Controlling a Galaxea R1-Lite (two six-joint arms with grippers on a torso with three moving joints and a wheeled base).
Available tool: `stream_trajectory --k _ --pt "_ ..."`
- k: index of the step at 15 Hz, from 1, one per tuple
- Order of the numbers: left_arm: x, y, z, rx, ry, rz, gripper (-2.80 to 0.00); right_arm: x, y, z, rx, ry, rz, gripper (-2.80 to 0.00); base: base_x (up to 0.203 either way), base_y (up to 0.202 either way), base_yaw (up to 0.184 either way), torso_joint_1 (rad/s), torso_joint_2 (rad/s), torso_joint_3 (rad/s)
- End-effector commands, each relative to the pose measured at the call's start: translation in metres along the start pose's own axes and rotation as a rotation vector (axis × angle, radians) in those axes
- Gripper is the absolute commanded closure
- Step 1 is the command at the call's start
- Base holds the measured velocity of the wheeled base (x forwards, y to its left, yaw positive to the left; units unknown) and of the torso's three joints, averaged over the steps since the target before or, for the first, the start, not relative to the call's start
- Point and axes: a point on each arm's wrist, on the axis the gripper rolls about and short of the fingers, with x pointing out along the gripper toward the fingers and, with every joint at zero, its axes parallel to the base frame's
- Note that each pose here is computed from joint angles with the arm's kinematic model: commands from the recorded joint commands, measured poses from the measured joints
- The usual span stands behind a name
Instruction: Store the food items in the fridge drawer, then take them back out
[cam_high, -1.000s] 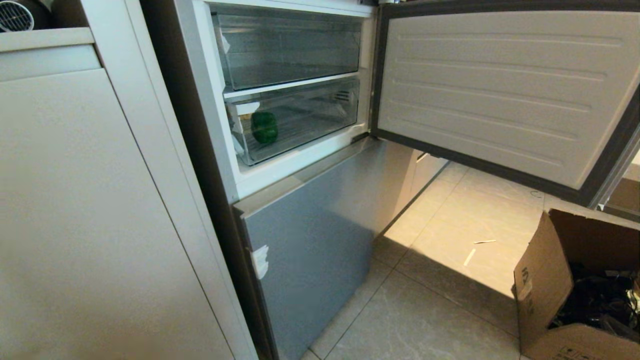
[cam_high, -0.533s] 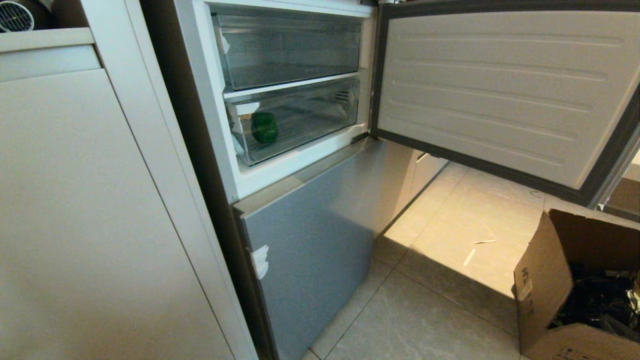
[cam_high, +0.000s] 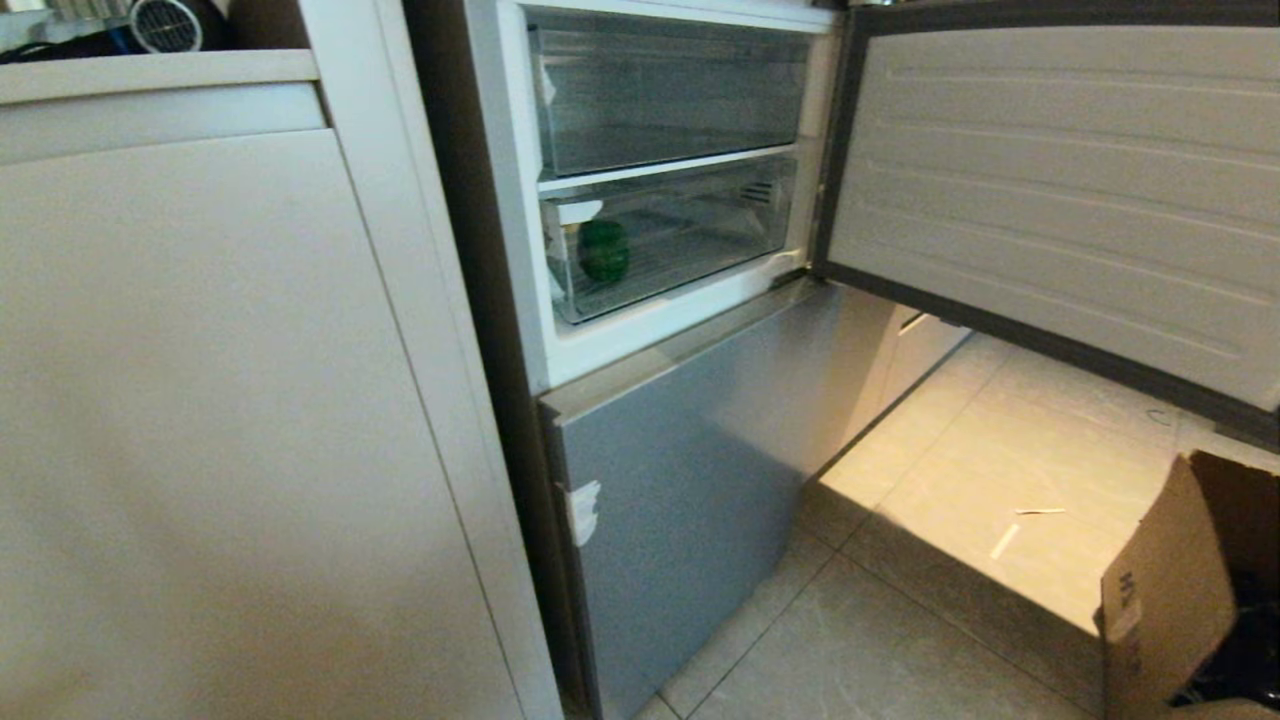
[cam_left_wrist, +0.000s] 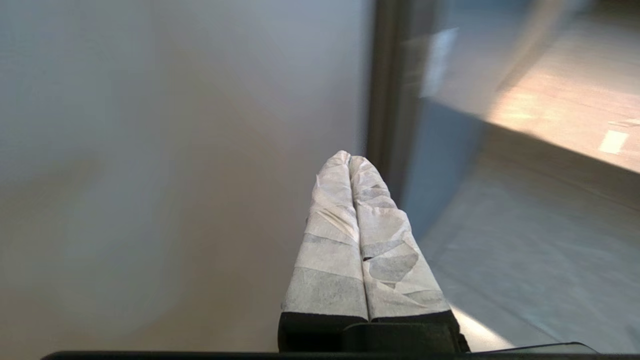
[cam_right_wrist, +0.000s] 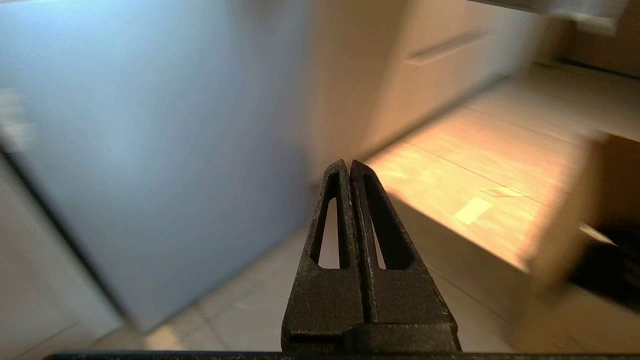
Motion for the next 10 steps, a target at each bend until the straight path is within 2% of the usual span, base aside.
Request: stream_trajectory --k 1,6,10 --pt "0.0000 0.0000 0.0000 0.000 0.000 0.000 0.00 0.0018 -0.0001 -0.0086 0.000 0.031 0.001 0.00 -0.003 -0.006 0.182 0.001 0.00 0.000" --pt "0.0000 0.0000 0.0000 0.000 0.000 0.000 0.00 0.0018 -0.0001 -0.0086 0.000 0.031 0.001 0.00 -0.001 -0.008 0.150 0.003 0.00 0.002" --pt "0.0000 0.0000 0.0000 0.000 0.000 0.000 0.00 0.0017 -0.0001 -0.0080 -0.043 0.029 0.001 0.00 0.000 0.000 0.000 0.000 0.00 0.000"
